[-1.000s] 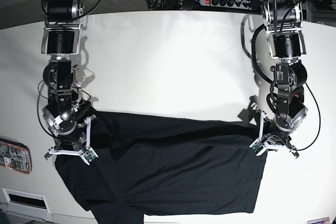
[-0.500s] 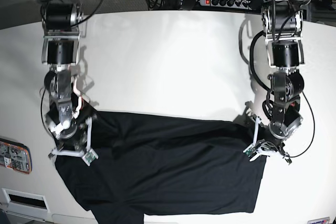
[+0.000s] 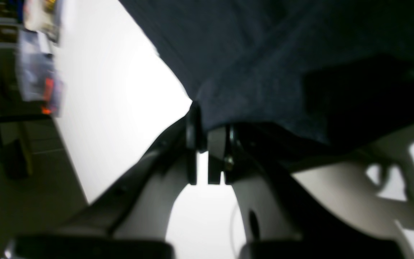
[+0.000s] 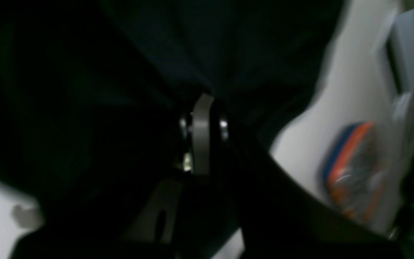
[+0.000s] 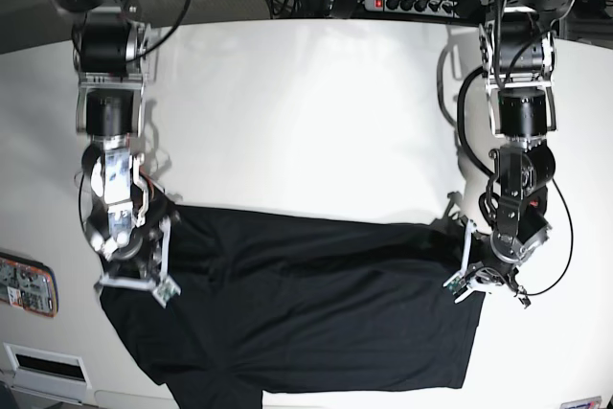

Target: Fold the T-shirt properly

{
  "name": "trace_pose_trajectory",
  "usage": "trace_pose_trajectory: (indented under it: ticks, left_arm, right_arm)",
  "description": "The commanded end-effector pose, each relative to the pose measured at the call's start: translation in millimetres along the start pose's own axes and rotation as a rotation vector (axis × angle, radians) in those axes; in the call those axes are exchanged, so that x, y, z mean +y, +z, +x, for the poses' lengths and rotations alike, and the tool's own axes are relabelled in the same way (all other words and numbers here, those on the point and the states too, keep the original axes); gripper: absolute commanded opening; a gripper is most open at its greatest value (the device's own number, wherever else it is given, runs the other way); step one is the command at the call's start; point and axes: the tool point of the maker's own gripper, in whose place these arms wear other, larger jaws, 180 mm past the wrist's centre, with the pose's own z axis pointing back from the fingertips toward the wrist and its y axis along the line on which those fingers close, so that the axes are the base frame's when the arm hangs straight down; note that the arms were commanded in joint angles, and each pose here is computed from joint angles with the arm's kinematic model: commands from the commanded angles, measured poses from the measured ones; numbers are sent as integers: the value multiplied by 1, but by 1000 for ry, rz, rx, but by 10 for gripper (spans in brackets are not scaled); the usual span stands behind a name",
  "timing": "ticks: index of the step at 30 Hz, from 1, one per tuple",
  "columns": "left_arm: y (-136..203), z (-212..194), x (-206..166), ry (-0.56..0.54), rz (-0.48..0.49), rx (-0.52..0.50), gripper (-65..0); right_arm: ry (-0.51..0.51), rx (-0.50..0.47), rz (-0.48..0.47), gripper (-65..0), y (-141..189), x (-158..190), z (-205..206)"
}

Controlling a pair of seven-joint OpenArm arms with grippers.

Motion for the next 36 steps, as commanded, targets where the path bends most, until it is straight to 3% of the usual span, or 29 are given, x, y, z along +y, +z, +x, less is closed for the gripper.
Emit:
trace_pose_trajectory:
  ticks: [1,19,23,28,32,36]
  left_arm:
    - [5,9,26,-5,58,-27,-650]
    - [-8,3,21,29,14,0,-650]
    - [-8,3,20,28,12,1,-650]
    - [-8,0,16,28,6,5,-650]
    - [-8,0,16,28,6,5,-650]
    - [-8,0,16,28,6,5,-650]
  right_arm:
    - [-2,-57,-66,-650,6,-30,23]
    - [-32,-146,-17,-650,-6,-21,30]
    - [-38,-147,-35,-439,-6,-24,33]
    - [-107,-146,-258,-261,0,-64,32]
    - [-119,-152,-301,-212,3,-72,33]
    - [-117,-160,-302,-206,4,-72,34]
